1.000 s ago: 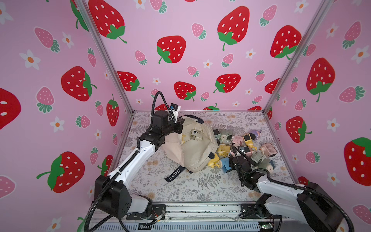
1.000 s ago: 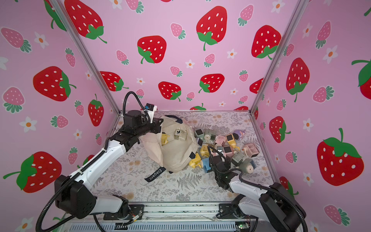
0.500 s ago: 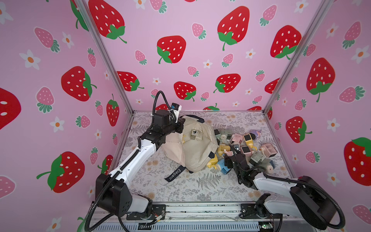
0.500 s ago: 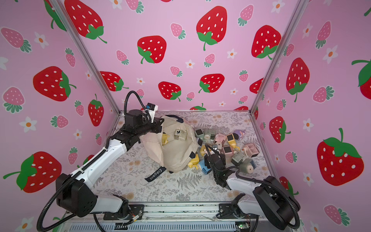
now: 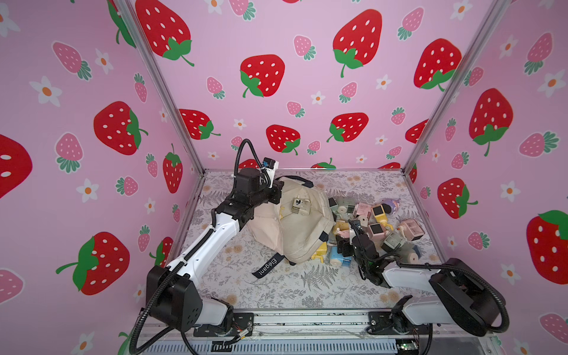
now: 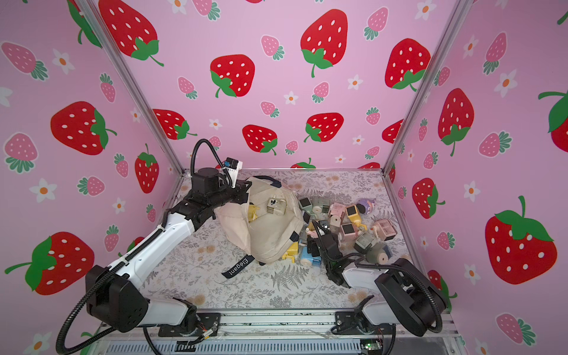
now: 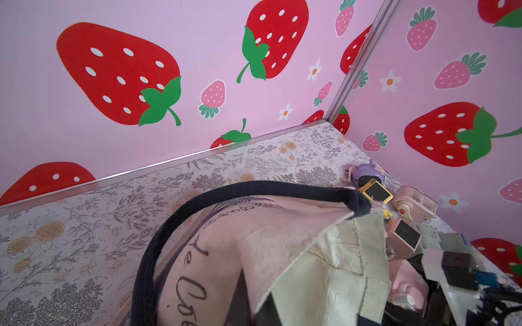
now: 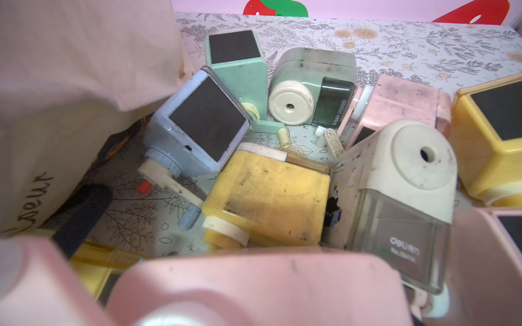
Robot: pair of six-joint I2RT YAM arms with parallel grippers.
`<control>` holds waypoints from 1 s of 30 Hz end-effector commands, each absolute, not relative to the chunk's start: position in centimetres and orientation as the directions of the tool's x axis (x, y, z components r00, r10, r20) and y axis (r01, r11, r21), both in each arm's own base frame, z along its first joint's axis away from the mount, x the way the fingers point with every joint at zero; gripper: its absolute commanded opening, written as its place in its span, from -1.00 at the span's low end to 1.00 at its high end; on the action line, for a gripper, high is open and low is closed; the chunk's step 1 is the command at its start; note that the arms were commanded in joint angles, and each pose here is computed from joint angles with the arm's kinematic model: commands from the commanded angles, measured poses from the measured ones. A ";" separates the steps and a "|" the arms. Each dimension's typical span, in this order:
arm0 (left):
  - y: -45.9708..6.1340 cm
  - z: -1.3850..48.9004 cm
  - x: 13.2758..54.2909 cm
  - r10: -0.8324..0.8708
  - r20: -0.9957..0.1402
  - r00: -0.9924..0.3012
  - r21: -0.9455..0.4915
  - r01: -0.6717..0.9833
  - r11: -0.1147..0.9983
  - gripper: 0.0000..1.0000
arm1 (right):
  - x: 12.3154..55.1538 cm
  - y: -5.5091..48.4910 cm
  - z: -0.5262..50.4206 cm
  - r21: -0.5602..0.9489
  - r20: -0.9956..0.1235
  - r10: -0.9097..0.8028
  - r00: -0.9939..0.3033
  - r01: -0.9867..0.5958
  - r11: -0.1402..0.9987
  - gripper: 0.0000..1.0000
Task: Take out the pencil sharpeners from the tote bags
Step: Adjust the pencil sharpener at the center of the board.
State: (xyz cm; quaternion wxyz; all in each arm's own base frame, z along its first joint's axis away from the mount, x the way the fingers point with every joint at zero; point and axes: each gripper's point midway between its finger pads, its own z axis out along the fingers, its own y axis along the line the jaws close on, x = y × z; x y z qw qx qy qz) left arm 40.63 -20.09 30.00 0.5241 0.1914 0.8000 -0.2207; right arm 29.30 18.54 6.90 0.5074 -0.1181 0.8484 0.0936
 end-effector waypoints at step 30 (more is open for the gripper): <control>-21.4 33.4 40.7 0.077 -0.955 -0.285 -0.107 0.579 0.808 -0.95 | 29.0 20.3 4.3 0.071 -0.853 -0.124 -0.506 -0.349 0.934 0.44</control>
